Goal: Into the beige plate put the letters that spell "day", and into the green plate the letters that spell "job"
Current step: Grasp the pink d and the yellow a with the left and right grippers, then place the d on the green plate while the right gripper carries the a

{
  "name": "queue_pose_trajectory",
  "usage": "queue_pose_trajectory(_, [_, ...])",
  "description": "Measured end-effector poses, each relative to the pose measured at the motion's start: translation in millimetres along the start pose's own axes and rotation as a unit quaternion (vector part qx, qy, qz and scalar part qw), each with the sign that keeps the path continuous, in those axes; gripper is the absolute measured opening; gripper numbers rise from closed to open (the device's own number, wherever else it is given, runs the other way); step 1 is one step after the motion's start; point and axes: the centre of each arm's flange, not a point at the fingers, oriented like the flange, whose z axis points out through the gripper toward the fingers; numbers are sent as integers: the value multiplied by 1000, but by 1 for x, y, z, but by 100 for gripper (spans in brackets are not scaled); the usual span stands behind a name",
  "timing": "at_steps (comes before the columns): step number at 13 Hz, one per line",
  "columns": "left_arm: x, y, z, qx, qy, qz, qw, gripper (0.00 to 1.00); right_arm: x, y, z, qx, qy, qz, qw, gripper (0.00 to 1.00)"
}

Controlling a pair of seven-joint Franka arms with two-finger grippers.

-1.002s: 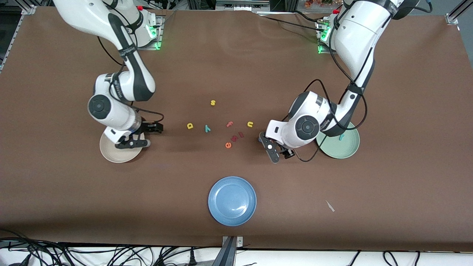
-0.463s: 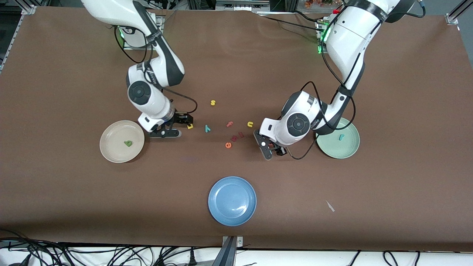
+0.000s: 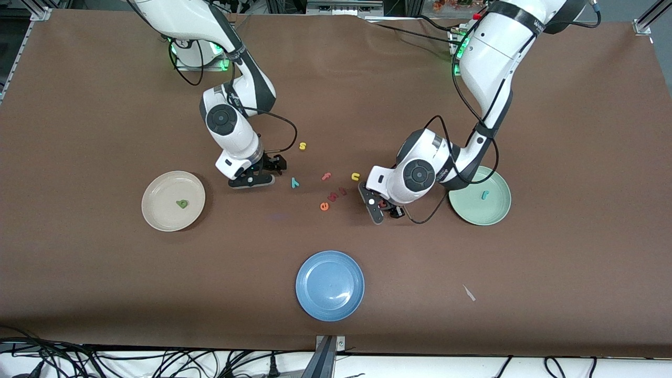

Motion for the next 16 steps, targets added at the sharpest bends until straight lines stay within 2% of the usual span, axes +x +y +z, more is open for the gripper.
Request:
queue_pose_trajectory(1, [1, 1, 0, 1, 1, 1, 1000, 60, 0, 1, 2, -1, -2, -14, 1000, 100])
queue_pose_trajectory(3, [3, 1, -1, 4, 5, 2, 1000, 41, 1, 3, 6, -3, -6, -35, 999, 100])
queue_pose_trajectory(4, [3, 2, -1, 4, 5, 2, 1000, 40, 3, 2, 7, -4, -12, -43, 999, 99])
queue_pose_trajectory(5, [3, 2, -1, 6, 4, 4, 1000, 31, 5, 0, 8, -5, -18, -46, 999, 98])
queue_pose_trajectory(6, [4, 3, -1, 9, 2, 9, 1000, 31, 8, -2, 8, -5, -22, -48, 999, 96])
queue_pose_trajectory(7, [6, 5, -3, 11, 1, 12, 1000, 26, 10, -4, 9, -6, -24, -49, 998, 96])
queue_pose_trajectory(11, [3, 3, -6, 13, -7, 7, 1000, 26, 11, -5, 16, -8, -28, -52, 998, 87])
queue_pose_trajectory(12, [-1, -1, -13, 12, -15, 4, 1000, 26, 11, -5, 17, -8, -29, -53, 998, 80])
queue_pose_trajectory(13, [-5, -7, -26, 13, -23, -1, 1000, 26, 12, -6, 17, -8, -28, -53, 998, 80])
queue_pose_trajectory(14, [-12, -14, -43, 14, -31, -8, 999, 26, 13, -6, 17, -8, -28, -54, 998, 73])
queue_pose_trajectory(15, [-20, -21, -61, 13, -39, -17, 999, 26, 14, -7, 17, -8, -28, -54, 998, 73])
queue_pose_trajectory(16, [-31, -30, -78, 12, -47, -26, 998, 26, 15, -8, 16, -8, -29, -54, 998, 67])
